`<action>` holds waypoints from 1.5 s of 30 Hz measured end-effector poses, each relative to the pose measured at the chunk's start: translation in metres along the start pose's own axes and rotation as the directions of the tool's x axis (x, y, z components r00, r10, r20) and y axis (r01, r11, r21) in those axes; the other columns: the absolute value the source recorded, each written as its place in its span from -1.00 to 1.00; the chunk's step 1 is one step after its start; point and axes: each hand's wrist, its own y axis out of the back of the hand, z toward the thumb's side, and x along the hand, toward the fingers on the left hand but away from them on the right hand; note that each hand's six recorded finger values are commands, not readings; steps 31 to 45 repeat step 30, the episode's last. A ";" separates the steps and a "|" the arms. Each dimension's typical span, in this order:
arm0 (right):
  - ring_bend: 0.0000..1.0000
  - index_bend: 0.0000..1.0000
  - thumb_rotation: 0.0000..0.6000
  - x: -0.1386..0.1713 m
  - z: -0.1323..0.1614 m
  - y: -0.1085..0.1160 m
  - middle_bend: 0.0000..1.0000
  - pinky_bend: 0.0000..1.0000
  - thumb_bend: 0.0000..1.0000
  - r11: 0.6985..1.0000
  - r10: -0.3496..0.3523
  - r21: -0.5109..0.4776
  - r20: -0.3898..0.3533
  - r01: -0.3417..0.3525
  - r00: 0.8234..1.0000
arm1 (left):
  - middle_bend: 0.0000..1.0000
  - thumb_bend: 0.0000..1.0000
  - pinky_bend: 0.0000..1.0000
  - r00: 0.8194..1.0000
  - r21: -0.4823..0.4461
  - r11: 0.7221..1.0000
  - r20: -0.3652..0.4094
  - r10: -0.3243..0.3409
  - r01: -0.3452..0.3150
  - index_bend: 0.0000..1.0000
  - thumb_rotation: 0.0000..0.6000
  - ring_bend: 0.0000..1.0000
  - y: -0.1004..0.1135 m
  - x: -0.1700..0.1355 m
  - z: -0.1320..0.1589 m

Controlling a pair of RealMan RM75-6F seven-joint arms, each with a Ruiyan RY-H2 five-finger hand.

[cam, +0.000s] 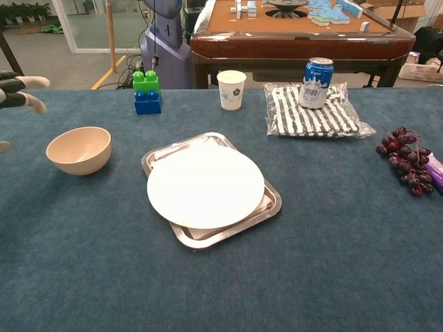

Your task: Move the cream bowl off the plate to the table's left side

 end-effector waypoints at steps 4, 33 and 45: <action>-0.68 -0.51 1.00 0.002 0.004 0.000 -0.59 -0.45 -0.88 1.000 -0.003 0.007 -0.010 0.003 1.000 | -0.93 -0.32 -0.35 0.999 -0.095 0.995 -0.054 -0.001 -0.004 -0.29 1.00 -0.74 0.007 -0.035 -0.009; -0.68 -0.51 1.00 0.004 0.010 -0.002 -0.59 -0.45 -0.88 1.000 0.012 0.001 -0.041 -0.012 0.999 | -0.93 -0.32 -0.21 0.984 -0.264 0.964 -0.179 -0.002 -0.046 -0.05 1.00 -0.74 -0.018 -0.133 -0.020; -0.68 -0.51 1.00 0.004 0.010 -0.002 -0.59 -0.45 -0.88 1.000 0.012 0.001 -0.041 -0.012 0.999 | -0.93 -0.32 -0.21 0.984 -0.264 0.964 -0.179 -0.002 -0.046 -0.05 1.00 -0.74 -0.018 -0.133 -0.020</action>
